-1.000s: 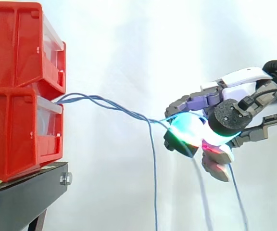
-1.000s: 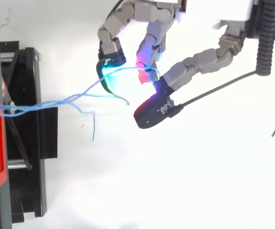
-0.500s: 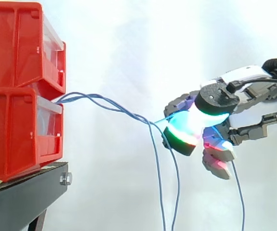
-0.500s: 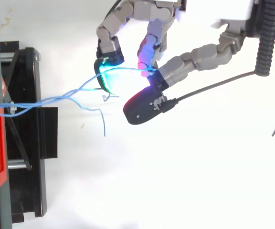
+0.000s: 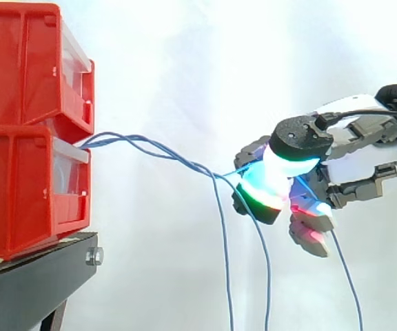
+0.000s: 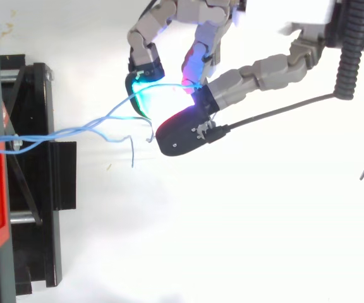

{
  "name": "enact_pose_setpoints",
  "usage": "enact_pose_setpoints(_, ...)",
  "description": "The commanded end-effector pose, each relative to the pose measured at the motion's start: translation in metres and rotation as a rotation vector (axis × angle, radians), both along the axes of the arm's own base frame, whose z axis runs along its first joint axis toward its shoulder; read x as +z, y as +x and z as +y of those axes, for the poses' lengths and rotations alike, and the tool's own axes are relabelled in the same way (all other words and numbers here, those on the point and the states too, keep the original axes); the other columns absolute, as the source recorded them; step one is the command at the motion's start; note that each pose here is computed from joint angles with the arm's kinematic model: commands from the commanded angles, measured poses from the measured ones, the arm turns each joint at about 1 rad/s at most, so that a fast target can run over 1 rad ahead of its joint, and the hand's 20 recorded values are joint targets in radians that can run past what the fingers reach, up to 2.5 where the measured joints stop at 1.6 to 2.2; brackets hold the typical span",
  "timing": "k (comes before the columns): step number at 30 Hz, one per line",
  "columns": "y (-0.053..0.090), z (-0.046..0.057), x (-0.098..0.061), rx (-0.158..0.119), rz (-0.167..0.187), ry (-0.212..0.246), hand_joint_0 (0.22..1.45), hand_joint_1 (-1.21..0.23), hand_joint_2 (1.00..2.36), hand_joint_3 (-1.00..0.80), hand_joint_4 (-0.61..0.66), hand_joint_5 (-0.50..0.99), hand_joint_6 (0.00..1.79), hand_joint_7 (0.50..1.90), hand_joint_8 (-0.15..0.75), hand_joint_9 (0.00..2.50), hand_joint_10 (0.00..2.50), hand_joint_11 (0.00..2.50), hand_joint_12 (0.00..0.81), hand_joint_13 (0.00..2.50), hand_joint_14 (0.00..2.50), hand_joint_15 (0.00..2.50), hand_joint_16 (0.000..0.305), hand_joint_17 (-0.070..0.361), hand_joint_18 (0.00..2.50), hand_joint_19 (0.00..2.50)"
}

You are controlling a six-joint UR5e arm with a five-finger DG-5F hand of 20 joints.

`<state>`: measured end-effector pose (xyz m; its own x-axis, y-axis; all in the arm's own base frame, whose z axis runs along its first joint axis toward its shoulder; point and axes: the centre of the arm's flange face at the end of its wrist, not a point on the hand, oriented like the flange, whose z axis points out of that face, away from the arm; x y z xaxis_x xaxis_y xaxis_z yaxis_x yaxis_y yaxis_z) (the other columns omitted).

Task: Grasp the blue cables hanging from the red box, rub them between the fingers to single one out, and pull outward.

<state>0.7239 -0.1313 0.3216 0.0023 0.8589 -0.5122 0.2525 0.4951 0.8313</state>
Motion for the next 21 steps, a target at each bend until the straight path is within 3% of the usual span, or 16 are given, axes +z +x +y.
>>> enact_pose_setpoints(1, 0.000, -0.001, -0.001, -0.011, -0.001, 0.001, 0.58, -0.75, 1.01, -0.28, -0.07, -0.08, 0.86, 1.20, 0.210, 1.30, 0.02, 0.83, 0.314, 1.11, 0.03, 0.93, 0.046, 0.104, 0.94, 0.84)
enact_pose_setpoints(5, 0.000, -0.003, -0.001, -0.028, -0.003, -0.004, 0.59, -0.78, 1.01, -0.25, -0.06, -0.08, 0.87, 1.19, 0.212, 1.27, 0.03, 0.84, 0.310, 1.11, 0.03, 0.94, 0.044, 0.100, 0.94, 0.84)
enact_pose_setpoints(11, 0.001, -0.008, -0.002, -0.084, -0.012, -0.023, 0.59, -0.78, 1.02, -0.25, -0.06, -0.09, 0.89, 1.13, 0.201, 1.26, 0.03, 0.84, 0.297, 1.10, 0.03, 0.96, 0.041, 0.093, 0.91, 0.85)
enact_pose_setpoints(15, -0.001, -0.005, -0.019, -0.087, 0.003, -0.028, 0.59, -0.78, 1.02, -0.26, -0.06, -0.09, 0.89, 1.12, 0.198, 1.26, 0.03, 0.84, 0.296, 1.09, 0.03, 0.96, 0.041, 0.093, 0.91, 0.86)
enact_pose_setpoints(17, -0.005, -0.004, -0.034, -0.087, 0.004, -0.025, 0.58, -0.78, 1.02, -0.26, -0.06, -0.09, 0.89, 1.12, 0.199, 1.26, 0.03, 0.84, 0.297, 1.09, 0.04, 0.95, 0.041, 0.093, 0.92, 0.85)
enact_pose_setpoints(21, -0.005, -0.002, -0.050, -0.089, -0.035, -0.022, 0.58, -0.78, 1.02, -0.26, -0.06, -0.09, 0.89, 1.11, 0.199, 1.26, 0.03, 0.85, 0.294, 1.09, 0.03, 0.96, 0.041, 0.092, 0.91, 0.86)
